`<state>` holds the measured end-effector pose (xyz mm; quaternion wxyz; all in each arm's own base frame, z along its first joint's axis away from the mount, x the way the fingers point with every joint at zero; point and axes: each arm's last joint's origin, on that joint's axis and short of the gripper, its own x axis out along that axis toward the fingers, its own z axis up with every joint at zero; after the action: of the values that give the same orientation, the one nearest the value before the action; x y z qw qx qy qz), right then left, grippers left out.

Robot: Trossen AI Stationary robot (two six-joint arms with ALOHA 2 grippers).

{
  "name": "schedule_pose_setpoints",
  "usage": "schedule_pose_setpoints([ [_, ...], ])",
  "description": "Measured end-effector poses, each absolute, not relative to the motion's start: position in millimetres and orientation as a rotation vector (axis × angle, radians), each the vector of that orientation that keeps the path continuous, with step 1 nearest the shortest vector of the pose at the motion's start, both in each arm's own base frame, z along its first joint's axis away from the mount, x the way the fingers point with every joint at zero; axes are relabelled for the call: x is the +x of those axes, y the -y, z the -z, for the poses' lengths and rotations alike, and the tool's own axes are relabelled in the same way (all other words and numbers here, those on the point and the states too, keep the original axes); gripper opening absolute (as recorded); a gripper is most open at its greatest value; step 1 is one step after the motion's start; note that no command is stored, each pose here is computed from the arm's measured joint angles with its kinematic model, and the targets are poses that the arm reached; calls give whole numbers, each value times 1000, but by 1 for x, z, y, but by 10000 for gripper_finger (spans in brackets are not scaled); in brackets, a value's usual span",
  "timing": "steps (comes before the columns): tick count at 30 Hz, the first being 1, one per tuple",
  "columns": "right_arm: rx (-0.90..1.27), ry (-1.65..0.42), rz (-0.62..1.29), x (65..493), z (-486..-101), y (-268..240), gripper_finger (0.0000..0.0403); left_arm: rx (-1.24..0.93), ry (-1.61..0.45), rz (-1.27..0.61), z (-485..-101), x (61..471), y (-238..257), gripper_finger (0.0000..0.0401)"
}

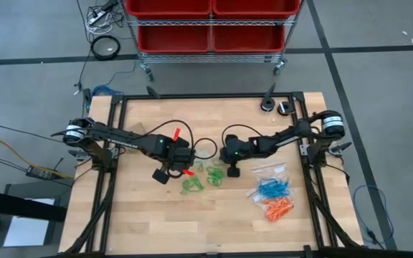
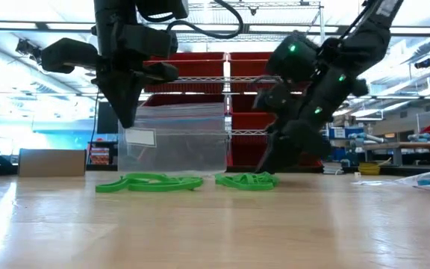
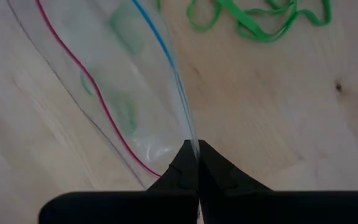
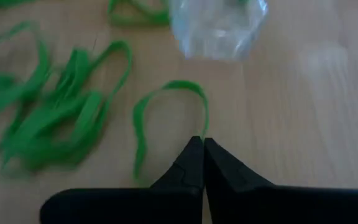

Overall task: Sort rubber bands
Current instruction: Put the green rubber band into the transparent zip bag

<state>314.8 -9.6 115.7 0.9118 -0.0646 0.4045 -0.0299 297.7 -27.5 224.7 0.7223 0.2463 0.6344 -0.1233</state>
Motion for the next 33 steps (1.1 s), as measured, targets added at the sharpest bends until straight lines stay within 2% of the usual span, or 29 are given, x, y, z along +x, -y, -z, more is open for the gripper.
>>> schedule_pose_setpoints([
  [7, -182, -705, 30, 305, -163, -14, 0, 522, -1389, 289, -225, 298, 28, 1],
  [13, -183, -385, 12, 305, -211, -29, 0, 496, -1346, 311, -225, 302, 30, 1],
  [17, -213, -274, 31, 312, -229, -32, 0, 483, -1300, 328, -226, 306, 31, 1],
  [23, -300, -302, 31, 346, -236, -36, 0, 473, -1243, 340, -228, 311, 32, 1],
  [27, -360, -398, 29, 370, -229, -39, 0, 473, -1235, 343, -228, 311, 33, 1],
  [33, -456, -518, 80, 380, -222, -46, 0, 459, -1237, 355, -228, 311, 33, 1],
])
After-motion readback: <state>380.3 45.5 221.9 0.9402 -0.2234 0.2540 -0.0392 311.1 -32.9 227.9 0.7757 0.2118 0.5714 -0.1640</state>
